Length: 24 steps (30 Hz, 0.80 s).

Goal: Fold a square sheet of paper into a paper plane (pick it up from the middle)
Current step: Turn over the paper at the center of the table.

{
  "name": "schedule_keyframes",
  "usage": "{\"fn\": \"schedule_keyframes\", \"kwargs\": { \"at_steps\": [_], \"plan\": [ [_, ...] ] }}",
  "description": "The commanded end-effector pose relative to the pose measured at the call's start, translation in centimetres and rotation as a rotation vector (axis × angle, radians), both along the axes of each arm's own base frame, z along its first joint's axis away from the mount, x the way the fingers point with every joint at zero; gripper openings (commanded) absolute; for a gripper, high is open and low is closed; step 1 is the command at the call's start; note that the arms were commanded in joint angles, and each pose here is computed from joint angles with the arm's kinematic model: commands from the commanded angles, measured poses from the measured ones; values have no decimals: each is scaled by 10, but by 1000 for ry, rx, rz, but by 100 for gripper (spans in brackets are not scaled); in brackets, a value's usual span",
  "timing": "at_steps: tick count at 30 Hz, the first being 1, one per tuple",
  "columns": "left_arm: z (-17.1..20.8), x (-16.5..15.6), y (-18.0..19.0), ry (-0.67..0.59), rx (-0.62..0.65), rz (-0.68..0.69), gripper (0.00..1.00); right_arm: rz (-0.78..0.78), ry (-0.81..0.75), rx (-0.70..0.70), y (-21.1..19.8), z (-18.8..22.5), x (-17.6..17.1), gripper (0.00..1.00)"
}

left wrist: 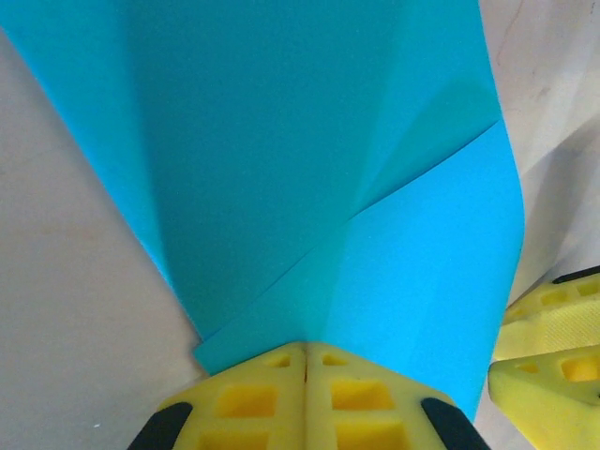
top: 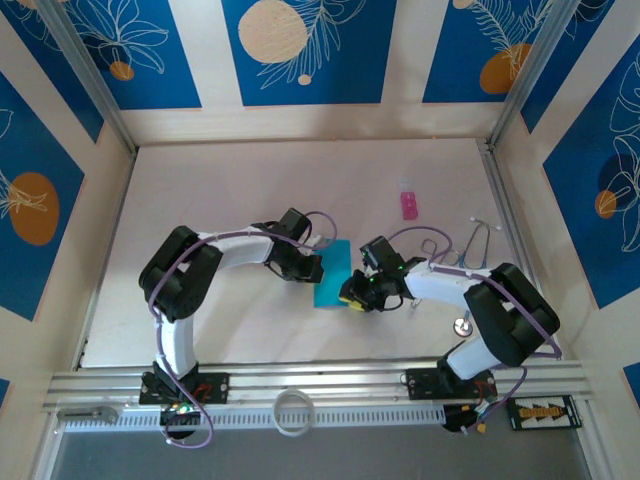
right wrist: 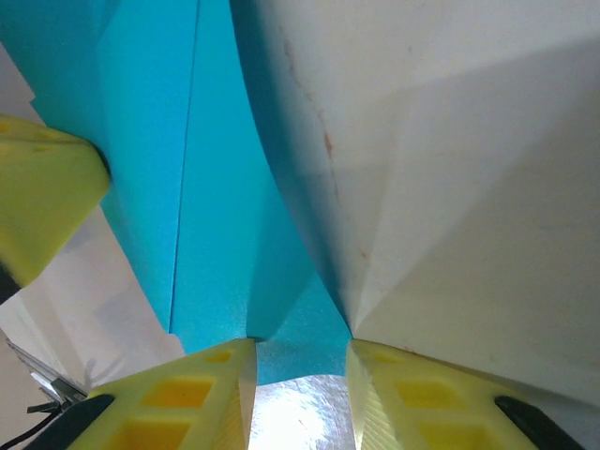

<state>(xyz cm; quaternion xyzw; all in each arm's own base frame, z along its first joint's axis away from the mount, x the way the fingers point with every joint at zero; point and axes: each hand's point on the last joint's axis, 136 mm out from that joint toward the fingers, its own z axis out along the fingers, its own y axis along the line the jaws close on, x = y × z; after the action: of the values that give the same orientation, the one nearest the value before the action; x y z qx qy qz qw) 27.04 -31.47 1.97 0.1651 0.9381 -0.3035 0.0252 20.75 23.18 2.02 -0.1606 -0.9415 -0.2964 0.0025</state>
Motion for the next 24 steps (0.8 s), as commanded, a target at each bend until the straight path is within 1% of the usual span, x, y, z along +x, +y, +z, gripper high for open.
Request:
{"fn": "schedule_keyframes", "kwargs": {
  "at_steps": [1, 6, 14, 20, 24],
  "plan": [
    [-12, -12, 11, 42, 45, 8, 5, 28, -92, 70, 20, 11, 19, 35],
    [-11, -12, 11, 41, 42, 10, 4, 34, -153, 102, 26, 25, 36, 39],
    [-9, -13, 12, 36, 30, 35, 4, 41, -201, 152, 26, 28, 53, 40],
    [-8, -13, 12, 37, 22, 41, 4, 29, -206, 175, 22, 30, 65, 42],
    [-8, -13, 12, 38, 28, 39, 4, 23, -204, 193, 23, 32, 66, 43]
  ]
}}
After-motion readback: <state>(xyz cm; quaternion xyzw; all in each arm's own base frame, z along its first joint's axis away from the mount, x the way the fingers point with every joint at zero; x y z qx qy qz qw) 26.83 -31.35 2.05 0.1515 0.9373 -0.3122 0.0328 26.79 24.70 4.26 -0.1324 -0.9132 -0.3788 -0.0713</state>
